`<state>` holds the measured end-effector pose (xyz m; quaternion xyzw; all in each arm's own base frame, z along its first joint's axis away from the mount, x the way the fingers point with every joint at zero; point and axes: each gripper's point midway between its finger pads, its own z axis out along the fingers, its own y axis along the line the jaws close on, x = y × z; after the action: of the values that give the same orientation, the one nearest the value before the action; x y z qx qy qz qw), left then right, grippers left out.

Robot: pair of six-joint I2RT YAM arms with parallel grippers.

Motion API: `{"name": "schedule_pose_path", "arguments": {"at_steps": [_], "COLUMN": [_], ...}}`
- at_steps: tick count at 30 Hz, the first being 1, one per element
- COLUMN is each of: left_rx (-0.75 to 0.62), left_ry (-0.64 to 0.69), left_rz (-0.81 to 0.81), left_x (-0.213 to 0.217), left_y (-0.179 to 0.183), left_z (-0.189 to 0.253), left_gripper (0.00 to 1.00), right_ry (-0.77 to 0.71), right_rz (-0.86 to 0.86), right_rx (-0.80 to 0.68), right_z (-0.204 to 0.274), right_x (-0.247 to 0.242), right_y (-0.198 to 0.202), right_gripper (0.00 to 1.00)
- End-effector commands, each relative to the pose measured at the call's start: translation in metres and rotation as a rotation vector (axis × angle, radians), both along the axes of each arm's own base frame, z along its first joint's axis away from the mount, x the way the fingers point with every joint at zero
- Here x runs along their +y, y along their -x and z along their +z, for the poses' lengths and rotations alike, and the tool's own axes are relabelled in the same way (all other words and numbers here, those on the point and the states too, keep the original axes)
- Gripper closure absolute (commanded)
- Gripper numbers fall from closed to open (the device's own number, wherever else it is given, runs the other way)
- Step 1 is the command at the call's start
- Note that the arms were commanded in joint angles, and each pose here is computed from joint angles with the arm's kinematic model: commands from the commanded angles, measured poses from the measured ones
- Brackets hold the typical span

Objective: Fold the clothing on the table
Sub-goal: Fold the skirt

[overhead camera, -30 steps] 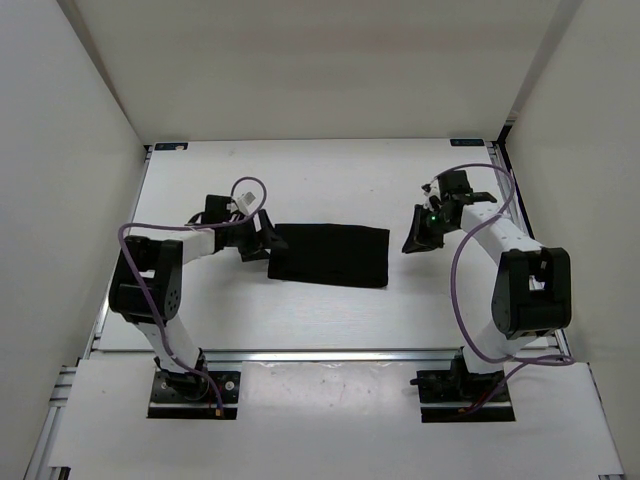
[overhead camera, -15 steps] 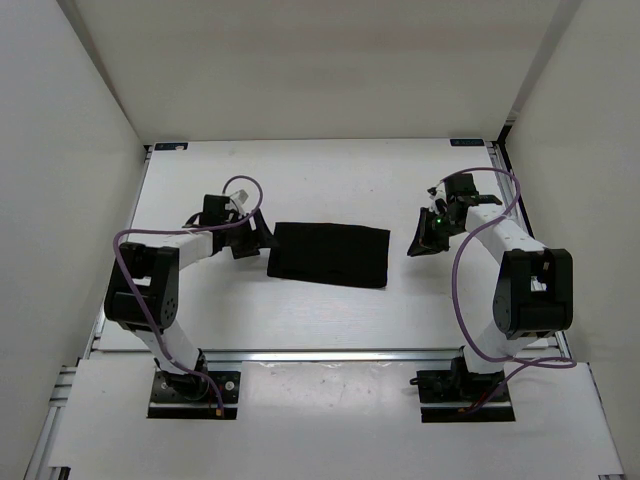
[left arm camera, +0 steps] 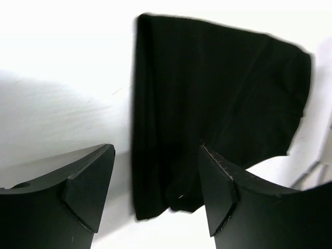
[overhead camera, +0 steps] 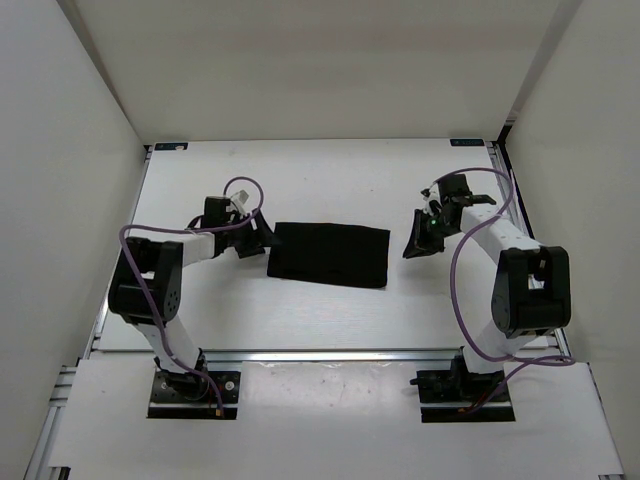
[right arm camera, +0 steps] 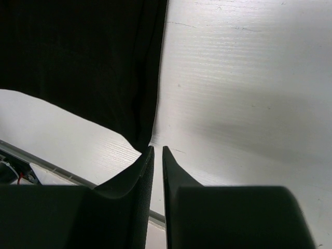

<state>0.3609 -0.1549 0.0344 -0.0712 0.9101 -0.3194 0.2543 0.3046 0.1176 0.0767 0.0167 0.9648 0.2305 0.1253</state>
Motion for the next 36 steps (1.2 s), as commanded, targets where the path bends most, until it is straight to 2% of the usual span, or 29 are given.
{"name": "schedule_pose_path", "arguments": {"at_steps": [1,2,3,4,5,8,10,16,21,28,36], "left_rx": [0.034,0.036,0.044,0.055,0.056,0.079,0.085,0.050,-0.041,-0.090,-0.053], "left_ry": [0.064,0.077,0.089,0.092,0.093,0.097,0.094,0.111,0.042,0.077,0.081], "left_rz": [-0.007,-0.012,-0.006,-0.011,-0.011,-0.039,-0.052,-0.047,0.009,0.081,0.061], "left_x": [-0.013,-0.017,-0.018,-0.023,-0.026,-0.036,-0.040,-0.042,-0.009,0.023,0.014], "left_y": [0.003,0.001,0.000,0.002,0.001,0.007,0.004,-0.004,-0.028,-0.044,-0.031], "left_z": [-0.010,-0.011,-0.012,-0.015,-0.016,-0.022,-0.024,-0.006,0.030,0.066,0.048], "left_gripper": [0.28,0.47,0.61,0.84,0.93,0.90,1.00,1.00,1.00,1.00,1.00], "right_ry": [-0.009,-0.013,-0.008,-0.010,-0.009,-0.009,-0.006,-0.002,-0.002,-0.019,-0.063], "right_rz": [0.017,0.025,0.017,0.019,0.018,0.008,0.004,-0.020,-0.018,-0.004,0.057], "right_rx": [0.011,0.028,0.027,0.030,0.040,0.051,0.055,0.049,0.058,0.068,0.035], "right_z": [-0.002,-0.007,-0.009,-0.009,-0.011,-0.014,-0.017,-0.016,-0.020,-0.023,-0.008], "right_x": [0.004,0.007,0.005,0.006,0.006,0.006,0.004,0.001,0.003,0.019,0.055], "right_y": [0.003,0.007,0.008,0.010,0.012,0.015,0.015,0.012,0.014,0.007,-0.019], "right_gripper": [0.84,0.84,0.84,0.85,0.85,0.85,0.85,0.85,0.85,0.86,0.86]}}
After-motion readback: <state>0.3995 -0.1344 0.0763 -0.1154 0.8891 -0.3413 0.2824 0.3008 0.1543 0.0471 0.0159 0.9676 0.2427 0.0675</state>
